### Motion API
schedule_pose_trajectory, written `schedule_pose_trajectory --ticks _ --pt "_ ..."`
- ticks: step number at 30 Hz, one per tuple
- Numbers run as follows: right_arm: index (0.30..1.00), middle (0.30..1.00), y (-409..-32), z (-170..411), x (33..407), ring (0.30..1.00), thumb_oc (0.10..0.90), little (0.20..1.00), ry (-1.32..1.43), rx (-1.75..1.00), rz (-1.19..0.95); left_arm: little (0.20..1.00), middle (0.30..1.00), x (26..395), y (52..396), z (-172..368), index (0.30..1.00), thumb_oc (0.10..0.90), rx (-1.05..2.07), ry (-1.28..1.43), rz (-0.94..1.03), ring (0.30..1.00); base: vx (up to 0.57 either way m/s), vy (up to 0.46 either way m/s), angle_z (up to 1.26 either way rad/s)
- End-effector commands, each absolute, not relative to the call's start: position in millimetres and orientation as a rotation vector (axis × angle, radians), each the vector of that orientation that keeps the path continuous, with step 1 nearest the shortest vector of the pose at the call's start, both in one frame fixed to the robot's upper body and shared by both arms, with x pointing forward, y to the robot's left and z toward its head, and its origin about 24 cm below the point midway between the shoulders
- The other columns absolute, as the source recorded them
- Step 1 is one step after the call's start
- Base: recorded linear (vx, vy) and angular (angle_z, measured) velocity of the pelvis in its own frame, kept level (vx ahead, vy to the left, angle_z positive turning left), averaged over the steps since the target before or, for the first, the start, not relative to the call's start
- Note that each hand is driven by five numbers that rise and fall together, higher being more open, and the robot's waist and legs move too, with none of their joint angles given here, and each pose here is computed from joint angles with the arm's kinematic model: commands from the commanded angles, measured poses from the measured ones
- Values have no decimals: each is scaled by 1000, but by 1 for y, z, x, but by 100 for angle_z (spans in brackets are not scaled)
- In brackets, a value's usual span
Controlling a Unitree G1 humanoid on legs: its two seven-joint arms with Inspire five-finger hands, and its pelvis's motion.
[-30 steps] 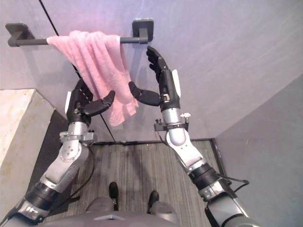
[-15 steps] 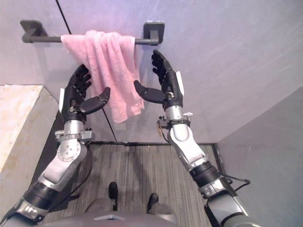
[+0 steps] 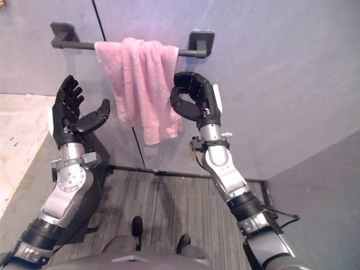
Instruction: Organize the bathroom.
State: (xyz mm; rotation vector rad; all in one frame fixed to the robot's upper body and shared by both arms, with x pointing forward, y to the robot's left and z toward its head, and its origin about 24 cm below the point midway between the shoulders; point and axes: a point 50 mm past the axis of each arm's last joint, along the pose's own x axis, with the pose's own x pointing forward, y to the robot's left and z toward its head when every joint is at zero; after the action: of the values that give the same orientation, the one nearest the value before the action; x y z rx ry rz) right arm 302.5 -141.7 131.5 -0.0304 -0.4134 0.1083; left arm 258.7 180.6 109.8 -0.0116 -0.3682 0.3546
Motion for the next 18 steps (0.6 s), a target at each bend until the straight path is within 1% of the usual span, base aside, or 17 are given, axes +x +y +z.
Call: schedule_pose_trajectory --ticks 1,5,8,13,18 --pt "300 300 -134 183 310 300 400 300 -641 12 143 900 900 266 184 149 900 800 49 -602 302 900 48 46 3" --pt "300 300 -134 178 308 300 400 300 -624 3 162 900 900 273 182 149 900 800 60 -587 280 900 49 50 0" --pt "300 300 -132 169 307 300 400 300 -596 -9 198 900 900 284 179 151 900 800 50 -536 202 900 57 58 -5" --pt "300 300 -129 161 304 300 400 300 -574 -29 241 900 900 297 178 156 900 800 53 -481 131 900 68 64 -2" --pt "300 300 -127 154 301 300 400 300 -556 -48 274 900 900 306 185 164 900 800 75 -459 103 900 61 49 -7"
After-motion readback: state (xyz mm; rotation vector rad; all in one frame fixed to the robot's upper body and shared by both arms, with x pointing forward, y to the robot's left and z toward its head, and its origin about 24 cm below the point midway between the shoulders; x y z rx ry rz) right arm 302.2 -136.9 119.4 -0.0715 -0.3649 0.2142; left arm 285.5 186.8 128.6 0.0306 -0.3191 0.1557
